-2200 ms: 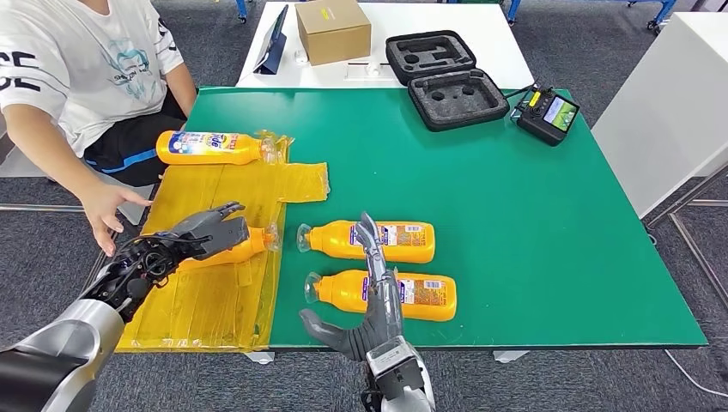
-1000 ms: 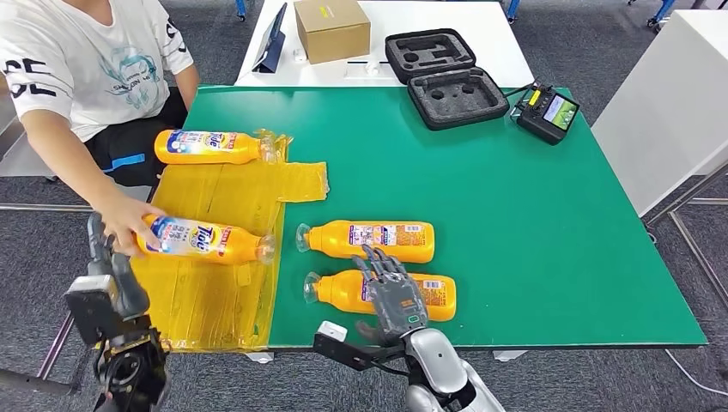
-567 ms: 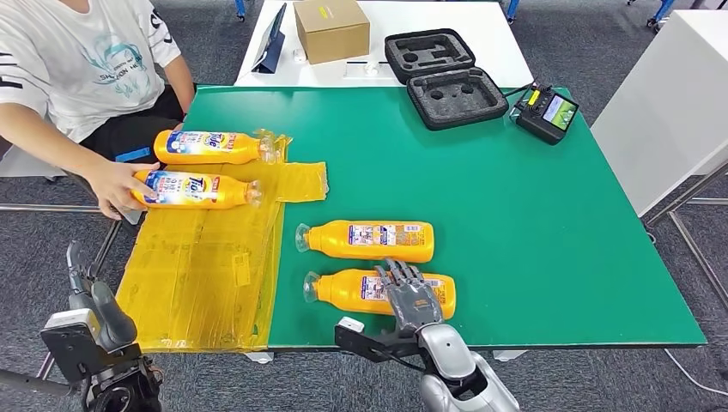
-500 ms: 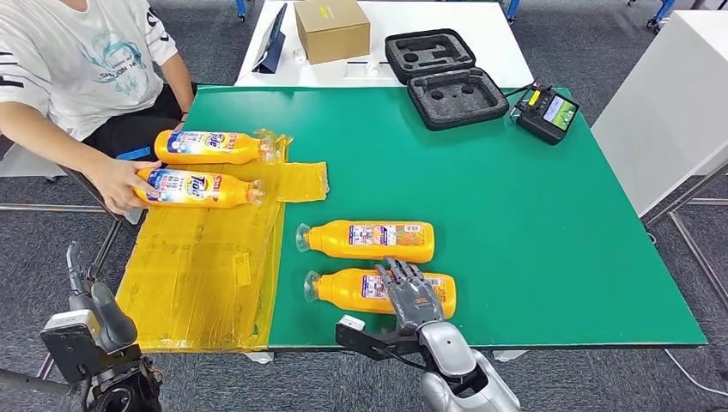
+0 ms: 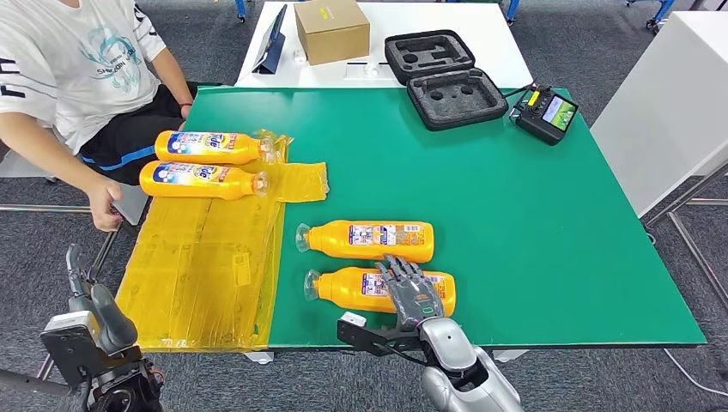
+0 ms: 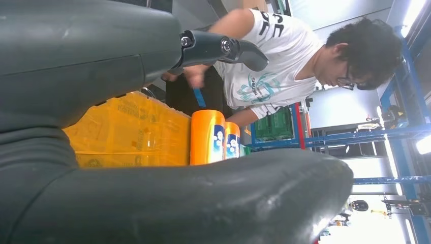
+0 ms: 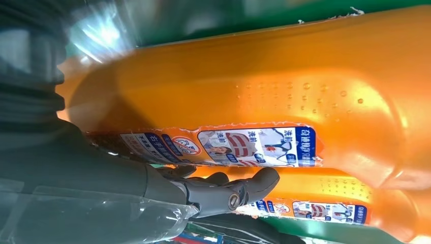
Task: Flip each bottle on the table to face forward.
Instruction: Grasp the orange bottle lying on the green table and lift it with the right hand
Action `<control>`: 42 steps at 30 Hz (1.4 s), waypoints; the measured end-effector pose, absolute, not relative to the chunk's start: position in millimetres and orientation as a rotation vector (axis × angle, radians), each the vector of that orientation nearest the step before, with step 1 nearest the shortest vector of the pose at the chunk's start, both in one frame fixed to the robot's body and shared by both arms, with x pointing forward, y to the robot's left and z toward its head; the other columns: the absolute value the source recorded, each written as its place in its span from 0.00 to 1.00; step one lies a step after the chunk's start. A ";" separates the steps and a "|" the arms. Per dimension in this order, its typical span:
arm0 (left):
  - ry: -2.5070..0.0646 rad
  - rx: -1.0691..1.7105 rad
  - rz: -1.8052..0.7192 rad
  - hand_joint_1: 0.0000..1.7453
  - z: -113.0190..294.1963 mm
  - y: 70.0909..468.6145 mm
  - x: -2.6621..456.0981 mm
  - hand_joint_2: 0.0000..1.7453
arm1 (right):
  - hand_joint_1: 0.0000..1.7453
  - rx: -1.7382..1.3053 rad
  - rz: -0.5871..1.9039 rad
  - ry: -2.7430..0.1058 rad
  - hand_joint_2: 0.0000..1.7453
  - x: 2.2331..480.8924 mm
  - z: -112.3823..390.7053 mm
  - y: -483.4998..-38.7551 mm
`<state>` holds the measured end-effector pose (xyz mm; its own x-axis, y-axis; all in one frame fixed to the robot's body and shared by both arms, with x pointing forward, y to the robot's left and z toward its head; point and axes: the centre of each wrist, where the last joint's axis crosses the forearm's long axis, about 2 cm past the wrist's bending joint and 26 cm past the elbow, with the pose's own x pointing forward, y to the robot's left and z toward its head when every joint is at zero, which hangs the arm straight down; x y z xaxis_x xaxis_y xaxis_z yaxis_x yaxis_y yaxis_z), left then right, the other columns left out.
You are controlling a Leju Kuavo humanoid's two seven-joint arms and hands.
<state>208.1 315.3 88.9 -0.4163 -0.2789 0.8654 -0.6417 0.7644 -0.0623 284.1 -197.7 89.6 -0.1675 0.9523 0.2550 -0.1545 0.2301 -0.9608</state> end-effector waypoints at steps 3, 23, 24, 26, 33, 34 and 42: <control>-2.013 0.694 0.483 0.00 88.9 315.3 208.0 0.00 | 0.73 -0.810 1.202 -1.350 1.00 284.4 88.5 -198.5; -2.015 0.669 0.500 0.00 89.1 315.0 209.8 1.00 | 1.00 -0.547 1.080 -1.611 1.00 305.7 94.2 -209.1; -2.016 0.667 0.500 0.00 89.2 315.0 209.9 1.00 | 1.00 -0.526 1.064 -1.630 1.00 305.6 94.8 -208.4; -2.017 0.665 0.499 0.00 89.2 315.0 209.9 1.00 | 1.00 -0.485 1.024 -1.677 1.00 305.8 96.0 -207.2; -2.017 0.658 0.503 0.00 89.2 314.7 210.1 1.00 | 1.00 -0.338 0.752 -1.984 1.00 305.9 110.2 -200.3; -2.017 0.657 0.505 0.00 89.2 314.5 210.1 0.75 | 1.00 -0.331 0.720 -2.012 1.00 306.1 112.7 -199.3; -2.013 0.615 0.542 0.00 88.5 312.6 210.1 0.00 | 1.00 -0.306 0.368 -2.184 1.00 306.7 122.6 -197.7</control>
<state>210.1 312.6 88.5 -0.4418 -0.2051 0.8733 -0.6160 0.7771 -0.1291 306.7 -197.7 122.6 -0.5868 0.3456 0.7322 0.0868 0.9260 -0.3675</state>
